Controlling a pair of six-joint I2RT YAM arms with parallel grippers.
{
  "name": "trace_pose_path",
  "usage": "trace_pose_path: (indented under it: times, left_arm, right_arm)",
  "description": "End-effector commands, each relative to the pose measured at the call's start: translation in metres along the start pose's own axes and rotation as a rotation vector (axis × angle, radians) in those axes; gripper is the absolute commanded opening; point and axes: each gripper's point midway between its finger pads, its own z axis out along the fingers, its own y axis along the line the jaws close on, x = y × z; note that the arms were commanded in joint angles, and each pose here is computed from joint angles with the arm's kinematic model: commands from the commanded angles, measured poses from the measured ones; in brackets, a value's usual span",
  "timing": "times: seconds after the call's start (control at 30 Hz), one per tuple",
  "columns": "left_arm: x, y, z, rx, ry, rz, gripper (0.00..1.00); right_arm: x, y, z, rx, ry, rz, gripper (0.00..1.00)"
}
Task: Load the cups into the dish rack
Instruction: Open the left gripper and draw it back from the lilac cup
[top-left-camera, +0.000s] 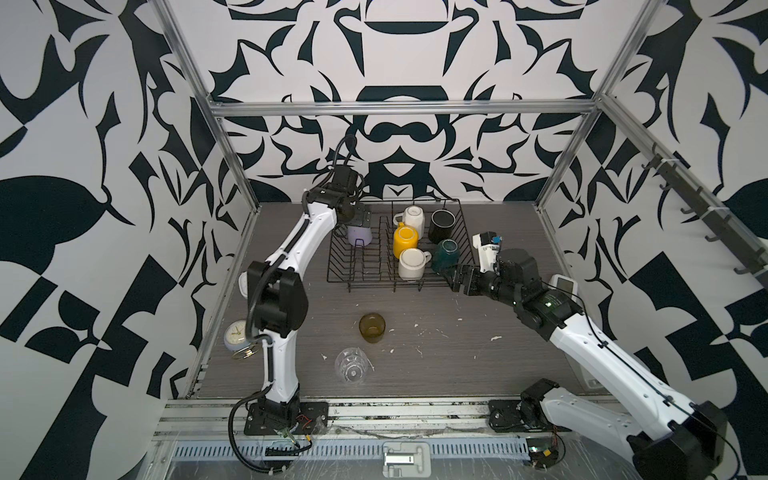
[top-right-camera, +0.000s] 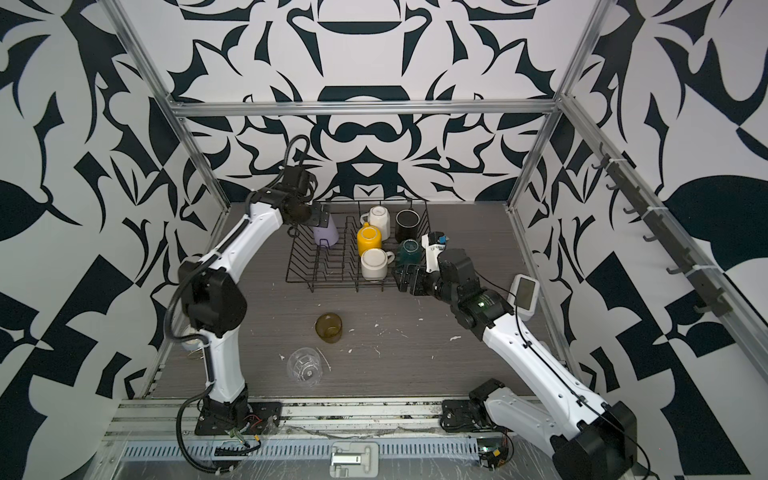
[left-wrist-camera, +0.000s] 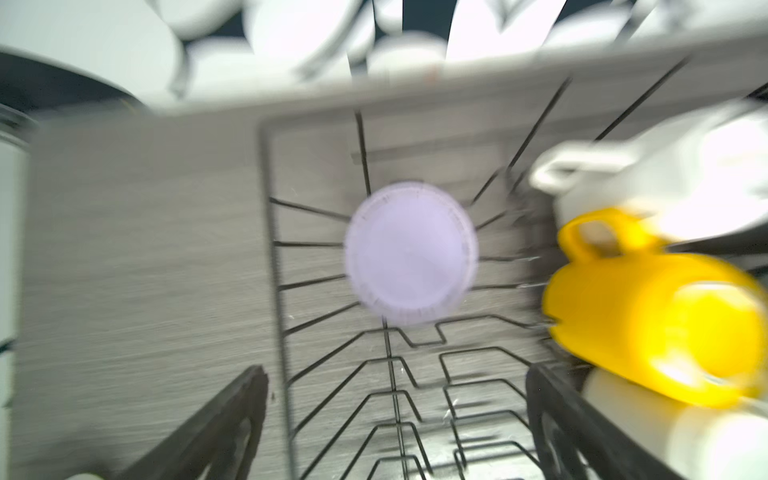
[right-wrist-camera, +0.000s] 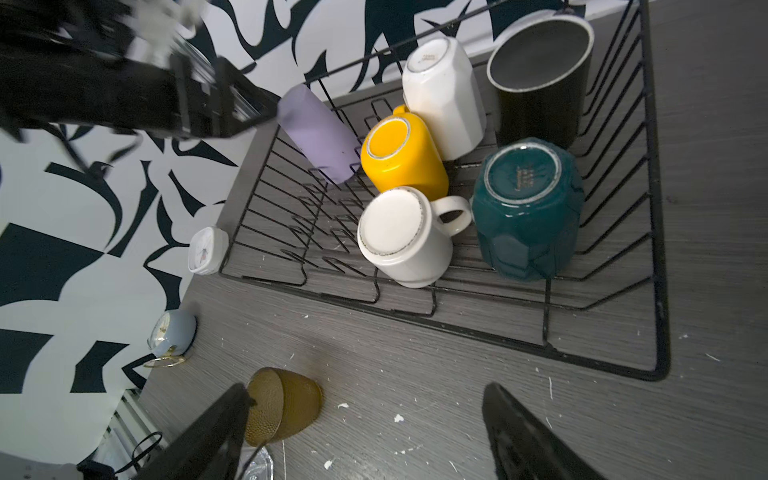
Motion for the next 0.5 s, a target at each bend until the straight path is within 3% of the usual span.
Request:
trace_pose_path:
  times: [0.0, 0.17, 0.33, 0.47]
  left_arm:
    - [-0.035, 0.003, -0.054, 0.014, -0.205, -0.044, 0.99]
    - [-0.037, 0.017, -0.124, 0.020, -0.418, -0.079, 0.99]
    - [-0.012, 0.039, -0.178, 0.040, -0.586, -0.115, 0.99]
    - [0.013, 0.057, -0.187, 0.025, -0.607, -0.143, 0.99]
  right_arm:
    - [-0.016, 0.006, -0.004, 0.013, -0.027, -0.031, 0.89]
    - [-0.008, 0.004, 0.003, 0.033, 0.028, -0.041, 0.89]
    - [0.002, 0.014, 0.010, 0.030, 0.070, -0.076, 0.88]
    - [0.016, 0.031, 0.018, 0.043, 0.111, -0.155, 0.87]
